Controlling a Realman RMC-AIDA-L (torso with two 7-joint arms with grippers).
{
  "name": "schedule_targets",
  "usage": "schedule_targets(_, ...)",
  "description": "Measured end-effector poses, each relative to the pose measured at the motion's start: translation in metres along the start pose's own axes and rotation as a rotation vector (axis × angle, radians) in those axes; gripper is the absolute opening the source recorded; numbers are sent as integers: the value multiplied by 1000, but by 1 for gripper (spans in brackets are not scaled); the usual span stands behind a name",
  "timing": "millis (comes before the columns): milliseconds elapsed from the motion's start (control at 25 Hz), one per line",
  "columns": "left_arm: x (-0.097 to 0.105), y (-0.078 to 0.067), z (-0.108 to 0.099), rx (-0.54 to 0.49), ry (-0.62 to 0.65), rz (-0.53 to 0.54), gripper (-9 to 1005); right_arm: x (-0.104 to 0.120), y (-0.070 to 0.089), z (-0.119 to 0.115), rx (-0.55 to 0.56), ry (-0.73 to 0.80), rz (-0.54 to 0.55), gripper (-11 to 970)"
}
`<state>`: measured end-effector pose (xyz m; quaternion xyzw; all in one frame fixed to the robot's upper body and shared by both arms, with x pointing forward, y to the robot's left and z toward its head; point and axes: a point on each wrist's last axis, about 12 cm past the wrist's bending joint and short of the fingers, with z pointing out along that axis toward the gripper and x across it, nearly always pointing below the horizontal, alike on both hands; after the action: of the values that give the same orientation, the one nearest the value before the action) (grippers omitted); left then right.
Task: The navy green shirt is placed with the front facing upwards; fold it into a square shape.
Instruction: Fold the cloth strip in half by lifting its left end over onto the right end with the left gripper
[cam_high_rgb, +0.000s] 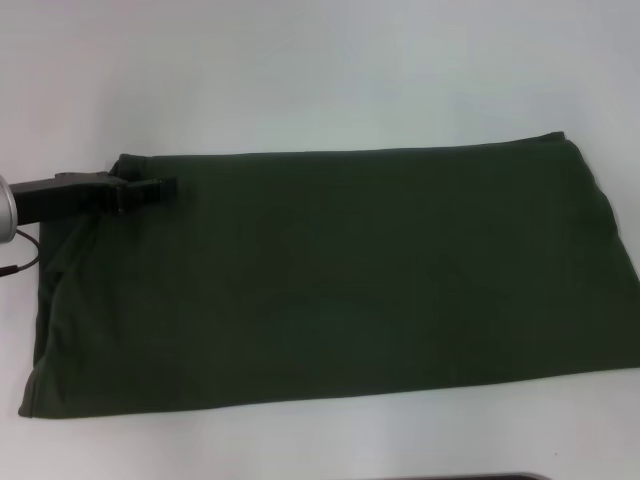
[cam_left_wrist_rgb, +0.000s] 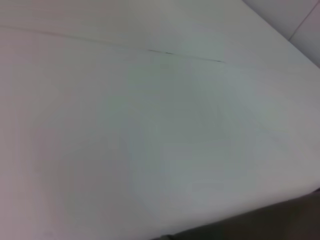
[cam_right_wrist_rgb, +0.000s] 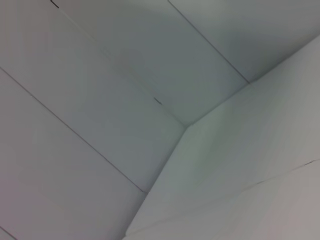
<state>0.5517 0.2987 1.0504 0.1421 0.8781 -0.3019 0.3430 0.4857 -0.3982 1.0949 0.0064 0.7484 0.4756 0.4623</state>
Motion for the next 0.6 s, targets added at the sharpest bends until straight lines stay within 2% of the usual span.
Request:
schedule_targets(240, -3, -4, -7, 50, -20, 1, 646, 0, 0, 0, 0, -1, -3, 931)
schedule_targets(480, -6, -8, -33, 127, -99, -2, 643, 3, 0, 1, 0, -6, -25, 931)
schedule_targets(600, -5, -6, -47, 134, -117, -4, 641, 6, -1, 1, 7, -6, -27, 931)
